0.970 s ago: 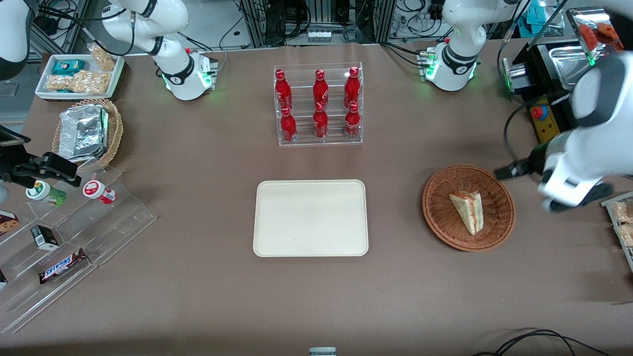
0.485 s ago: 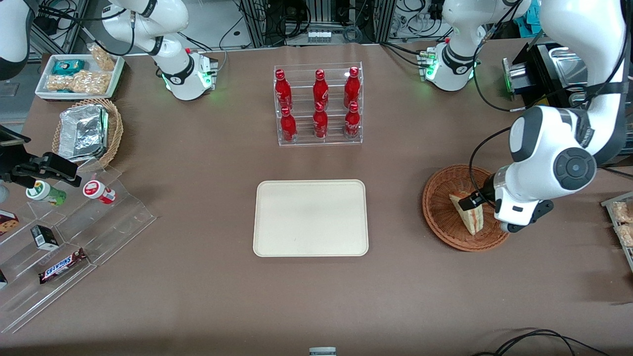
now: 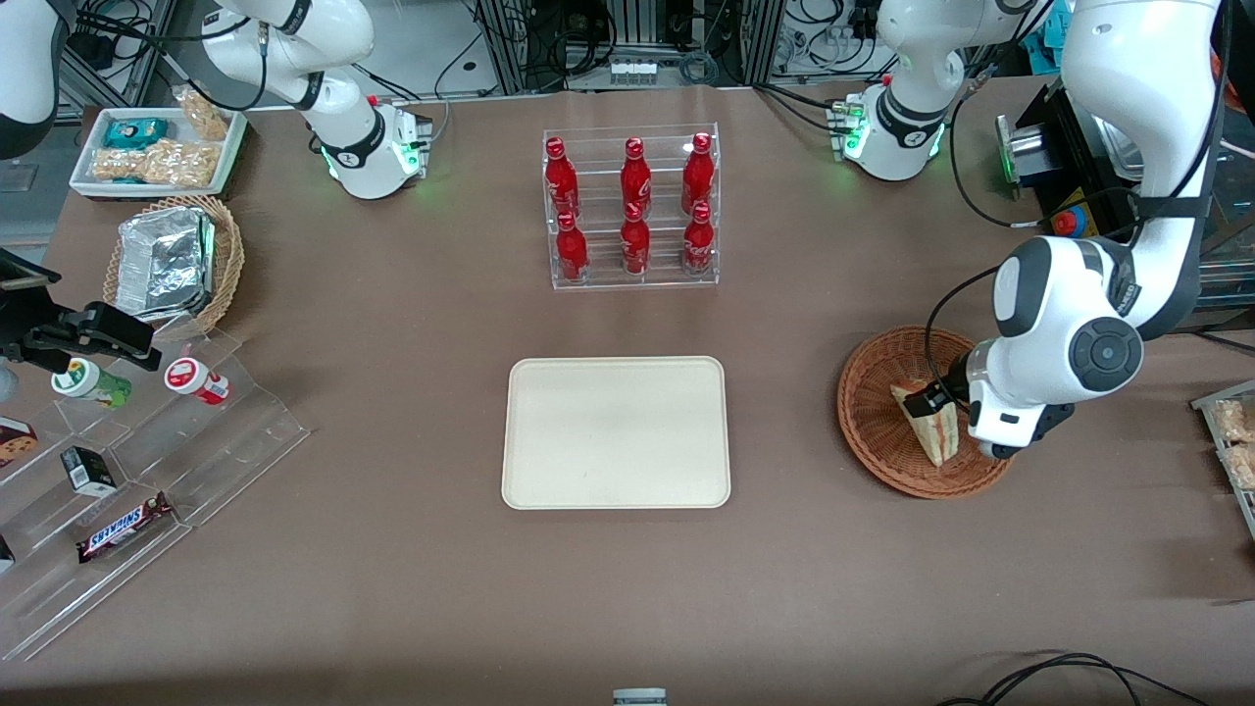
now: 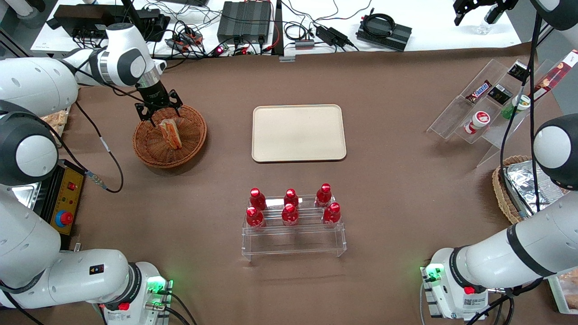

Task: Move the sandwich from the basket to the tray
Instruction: 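Close the left gripper on the sandwich and lift it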

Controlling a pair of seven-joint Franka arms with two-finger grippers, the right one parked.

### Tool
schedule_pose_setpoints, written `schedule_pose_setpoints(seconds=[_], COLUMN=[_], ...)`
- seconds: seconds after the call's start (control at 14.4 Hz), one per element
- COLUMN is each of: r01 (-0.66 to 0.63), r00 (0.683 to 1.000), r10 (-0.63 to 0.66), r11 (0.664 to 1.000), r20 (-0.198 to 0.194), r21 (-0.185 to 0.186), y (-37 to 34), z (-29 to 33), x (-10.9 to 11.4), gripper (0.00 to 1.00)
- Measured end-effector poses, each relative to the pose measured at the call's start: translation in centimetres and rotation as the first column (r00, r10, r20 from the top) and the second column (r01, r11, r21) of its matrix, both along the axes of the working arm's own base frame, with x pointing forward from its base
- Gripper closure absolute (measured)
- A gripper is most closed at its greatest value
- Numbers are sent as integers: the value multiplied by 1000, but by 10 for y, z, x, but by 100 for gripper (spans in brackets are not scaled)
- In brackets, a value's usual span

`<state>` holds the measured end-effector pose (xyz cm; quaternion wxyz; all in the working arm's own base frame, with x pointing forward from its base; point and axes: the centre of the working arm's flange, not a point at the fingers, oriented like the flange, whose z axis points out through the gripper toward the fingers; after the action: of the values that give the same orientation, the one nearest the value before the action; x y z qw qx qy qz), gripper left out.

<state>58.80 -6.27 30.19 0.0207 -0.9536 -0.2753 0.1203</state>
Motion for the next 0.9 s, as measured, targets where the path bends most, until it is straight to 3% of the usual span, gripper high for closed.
schedule_pose_setpoints(seconds=[0.14,0.35,0.69,0.76,0.9], r01=[-16,-27,-28,-29,-39], r00=[1000,998,998,998,997], r10=[16,28,29,30,39], r11=[1000,1000,1000,1000,999], r20=[7,53,55,57,67], r21=[1,-6,-11,-11,-10], y=[9,13,12,13,17], z=[-14,-40,-56,-55,-51], x=[-1,-5,-8,-7,-5], gripper=[0,0,3,9,34])
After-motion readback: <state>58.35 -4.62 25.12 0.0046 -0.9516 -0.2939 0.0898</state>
